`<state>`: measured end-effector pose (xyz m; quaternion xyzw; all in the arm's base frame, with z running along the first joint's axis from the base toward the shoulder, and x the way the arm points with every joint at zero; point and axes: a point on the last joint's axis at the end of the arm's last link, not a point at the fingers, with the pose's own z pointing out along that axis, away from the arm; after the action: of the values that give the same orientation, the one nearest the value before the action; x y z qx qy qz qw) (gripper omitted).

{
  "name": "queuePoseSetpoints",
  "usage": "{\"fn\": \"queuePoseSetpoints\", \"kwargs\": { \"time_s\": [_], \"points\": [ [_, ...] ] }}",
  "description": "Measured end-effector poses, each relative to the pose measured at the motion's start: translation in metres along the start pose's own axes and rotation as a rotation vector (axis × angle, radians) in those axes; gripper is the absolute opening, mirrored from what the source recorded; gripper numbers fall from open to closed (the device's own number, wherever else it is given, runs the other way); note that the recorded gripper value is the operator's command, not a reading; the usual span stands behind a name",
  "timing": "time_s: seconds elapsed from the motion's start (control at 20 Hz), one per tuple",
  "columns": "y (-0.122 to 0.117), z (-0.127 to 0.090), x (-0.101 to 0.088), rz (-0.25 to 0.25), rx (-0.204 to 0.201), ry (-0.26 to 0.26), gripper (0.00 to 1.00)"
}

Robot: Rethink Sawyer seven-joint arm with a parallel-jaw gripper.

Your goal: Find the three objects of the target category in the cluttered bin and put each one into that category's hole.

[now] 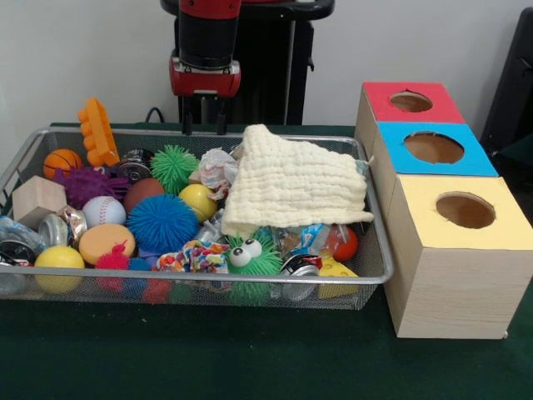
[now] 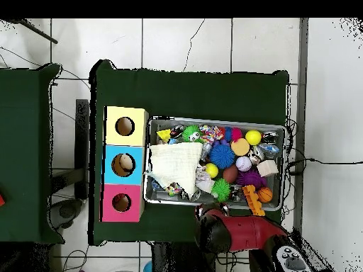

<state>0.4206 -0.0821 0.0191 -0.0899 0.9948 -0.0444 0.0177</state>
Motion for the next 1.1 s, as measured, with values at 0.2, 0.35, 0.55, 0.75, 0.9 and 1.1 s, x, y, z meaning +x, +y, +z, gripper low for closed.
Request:
{"fn": "queuePoseSetpoints", "kwargs": {
  "time_s": [0.2, 0.35, 0.55, 0.75, 0.9, 1.1],
  "points": [
    [-0.0003, 0.0001, -0.0002, 0.000, 0.000, 0.000, 1.00],
    [-0.0004, 0.0003, -0.0005, 0.000, 0.001, 0.000, 1.00],
    [-0.0002, 0.0003, -0.0007, -0.002, 0.003, -0.001, 1.00],
    [0.0006, 0.0002, -0.0002, -0.007, 0.011, -0.010, 1.00],
    [0.0020, -0.0002, 0.0006, -0.015, 0.022, -0.020, 1.00],
    [0.0033, -0.0006, 0.0018, -0.023, 0.035, -0.031, 1.00]
  ]
}}
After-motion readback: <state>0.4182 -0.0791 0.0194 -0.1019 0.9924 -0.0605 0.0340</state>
